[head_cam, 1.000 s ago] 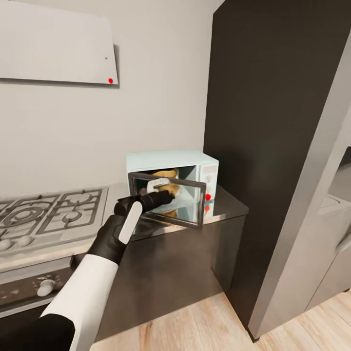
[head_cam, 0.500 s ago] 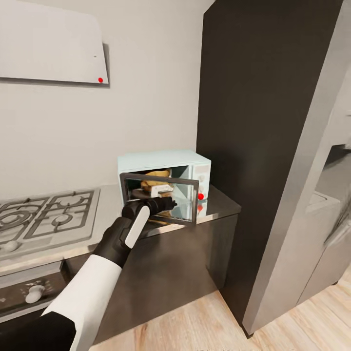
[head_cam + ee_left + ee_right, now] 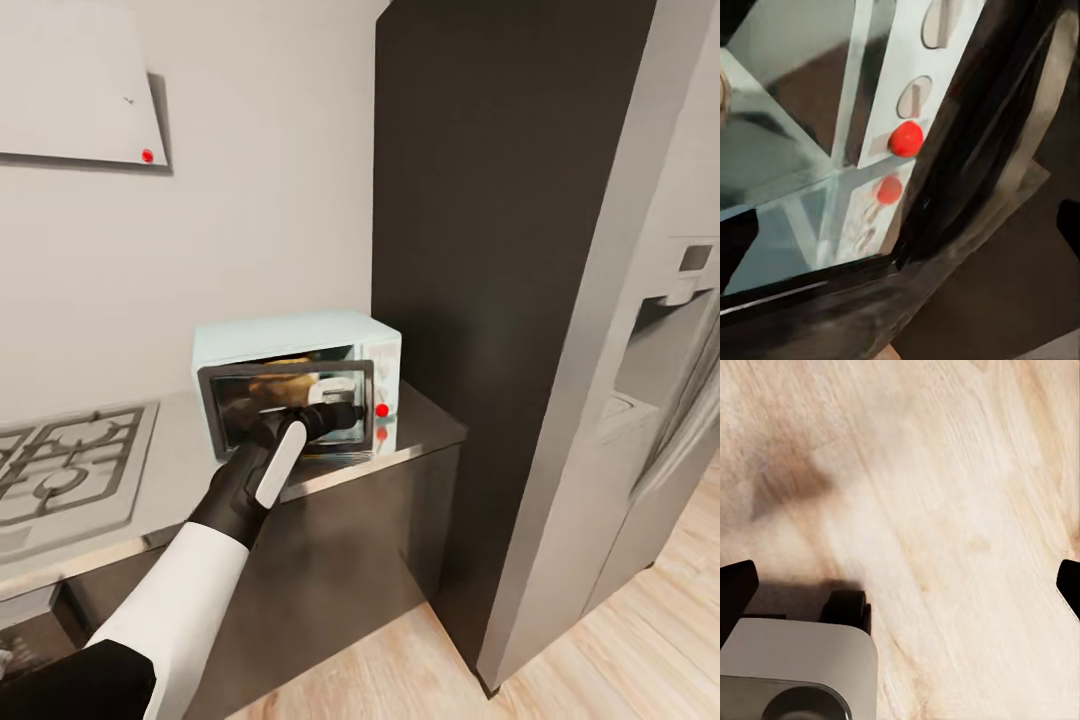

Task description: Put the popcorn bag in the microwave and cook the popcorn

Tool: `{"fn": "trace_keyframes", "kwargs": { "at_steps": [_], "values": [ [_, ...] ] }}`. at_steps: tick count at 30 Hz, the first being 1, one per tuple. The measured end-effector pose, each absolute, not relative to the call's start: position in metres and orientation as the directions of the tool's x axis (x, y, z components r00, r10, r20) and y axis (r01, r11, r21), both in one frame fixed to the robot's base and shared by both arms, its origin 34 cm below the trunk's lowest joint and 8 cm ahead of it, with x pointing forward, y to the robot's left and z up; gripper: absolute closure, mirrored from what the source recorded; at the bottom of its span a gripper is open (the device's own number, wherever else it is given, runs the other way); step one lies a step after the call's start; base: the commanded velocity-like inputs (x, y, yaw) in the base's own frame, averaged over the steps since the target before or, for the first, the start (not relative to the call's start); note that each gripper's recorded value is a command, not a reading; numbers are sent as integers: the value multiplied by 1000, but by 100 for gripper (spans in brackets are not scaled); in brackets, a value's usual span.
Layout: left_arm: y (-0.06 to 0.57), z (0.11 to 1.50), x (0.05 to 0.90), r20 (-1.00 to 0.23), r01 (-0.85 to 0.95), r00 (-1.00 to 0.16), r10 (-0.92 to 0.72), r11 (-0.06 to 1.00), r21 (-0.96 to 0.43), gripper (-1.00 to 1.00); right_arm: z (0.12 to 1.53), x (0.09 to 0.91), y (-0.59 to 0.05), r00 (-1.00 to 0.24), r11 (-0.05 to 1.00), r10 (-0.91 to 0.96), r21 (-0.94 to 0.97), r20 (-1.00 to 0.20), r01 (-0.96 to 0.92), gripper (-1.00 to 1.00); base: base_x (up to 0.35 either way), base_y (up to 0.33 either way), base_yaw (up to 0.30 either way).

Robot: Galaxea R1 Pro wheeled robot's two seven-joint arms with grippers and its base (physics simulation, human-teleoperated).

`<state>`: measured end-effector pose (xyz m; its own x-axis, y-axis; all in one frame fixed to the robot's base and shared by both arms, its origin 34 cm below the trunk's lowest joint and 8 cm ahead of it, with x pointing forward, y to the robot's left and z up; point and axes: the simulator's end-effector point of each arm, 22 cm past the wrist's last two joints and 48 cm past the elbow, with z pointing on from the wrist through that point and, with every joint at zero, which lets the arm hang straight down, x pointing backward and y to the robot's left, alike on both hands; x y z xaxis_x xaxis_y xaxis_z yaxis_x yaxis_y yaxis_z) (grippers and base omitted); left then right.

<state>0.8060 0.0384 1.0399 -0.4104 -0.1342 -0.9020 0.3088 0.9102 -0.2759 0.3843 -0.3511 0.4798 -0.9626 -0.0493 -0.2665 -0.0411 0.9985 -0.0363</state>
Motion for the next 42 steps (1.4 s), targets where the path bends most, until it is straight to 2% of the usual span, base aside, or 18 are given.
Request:
{"fn": "trace_keyframes", "kwargs": {
  "at_steps": [9, 16, 28, 42],
  "values": [
    [49, 1040, 809, -903, 263, -406, -139, 929, -261, -100, 480, 384, -353, -963, 998, -49, -38, -264, -40, -100, 256, 0, 0],
    [49, 1061, 808, -918, 275, -366, -150, 925, -261, -100, 480, 384, -353, -963, 998, -49, -39, -264, -40, -100, 8, 0, 0],
    [49, 1061, 808, -918, 275, -366, -150, 925, -261, -100, 480, 384, -355, -964, 998, -49, -41, -263, -39, -100, -19, 0, 0],
    [43, 1061, 805, -911, 290, -378, -164, 914, -284, -100, 480, 384, -355, -963, 998, -49, -41, -264, -39, -100, 106, 0, 0]
  ]
}}
